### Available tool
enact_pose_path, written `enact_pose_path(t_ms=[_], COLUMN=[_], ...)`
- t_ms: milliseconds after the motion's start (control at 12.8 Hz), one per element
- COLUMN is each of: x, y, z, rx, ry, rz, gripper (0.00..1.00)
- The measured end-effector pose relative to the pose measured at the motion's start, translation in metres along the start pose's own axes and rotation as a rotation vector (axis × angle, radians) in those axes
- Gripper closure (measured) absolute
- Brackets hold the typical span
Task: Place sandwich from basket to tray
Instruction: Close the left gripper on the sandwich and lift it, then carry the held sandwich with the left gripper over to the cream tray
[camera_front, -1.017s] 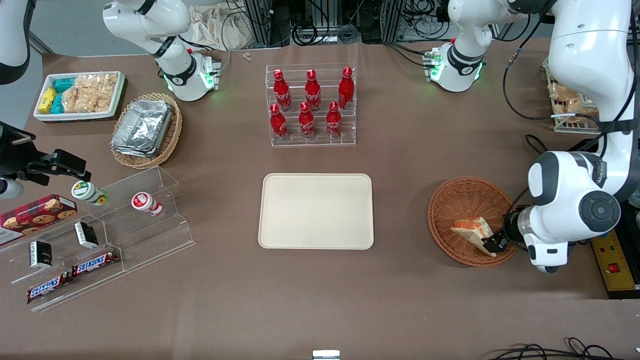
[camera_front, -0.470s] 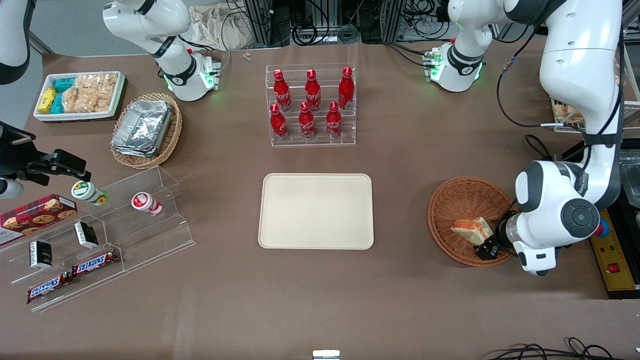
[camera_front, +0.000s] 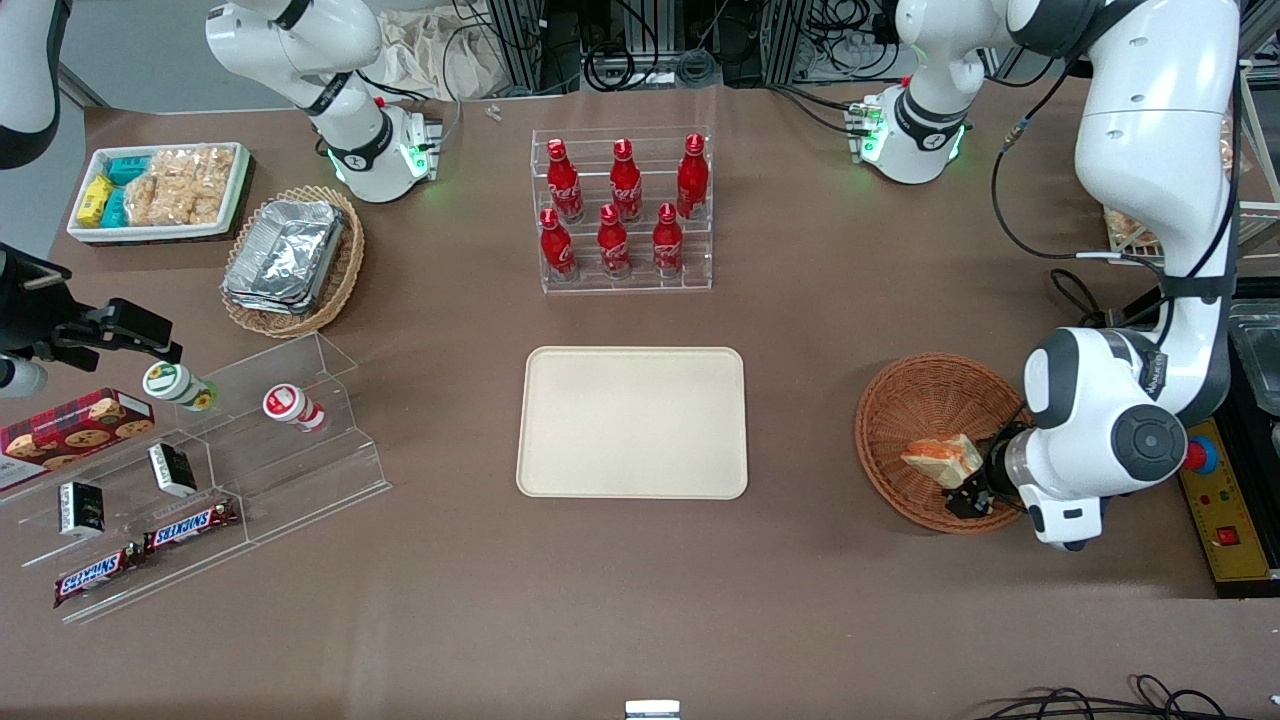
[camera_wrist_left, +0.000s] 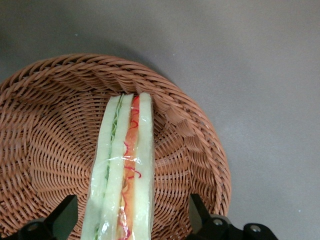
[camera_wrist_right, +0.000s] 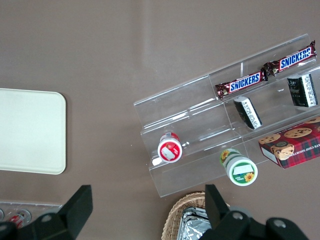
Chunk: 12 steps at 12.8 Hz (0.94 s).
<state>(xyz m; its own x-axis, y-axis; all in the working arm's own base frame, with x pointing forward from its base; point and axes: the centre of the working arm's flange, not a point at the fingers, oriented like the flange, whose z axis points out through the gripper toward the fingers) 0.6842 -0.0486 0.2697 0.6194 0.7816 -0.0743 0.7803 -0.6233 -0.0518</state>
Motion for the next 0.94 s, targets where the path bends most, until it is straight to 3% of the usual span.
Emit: enact_pose_path(t_ms=[470, 783, 939], x=[-0.002, -0.002, -0.002], y=[0.005, 0.005, 0.005], z=[0.020, 0.022, 0.020], rx=[0.001, 0.002, -0.001], ry=[-0.005, -0.005, -0.003], rz=[0.004, -0.052, -0.077], gripper=[0.04, 0.48, 0.65])
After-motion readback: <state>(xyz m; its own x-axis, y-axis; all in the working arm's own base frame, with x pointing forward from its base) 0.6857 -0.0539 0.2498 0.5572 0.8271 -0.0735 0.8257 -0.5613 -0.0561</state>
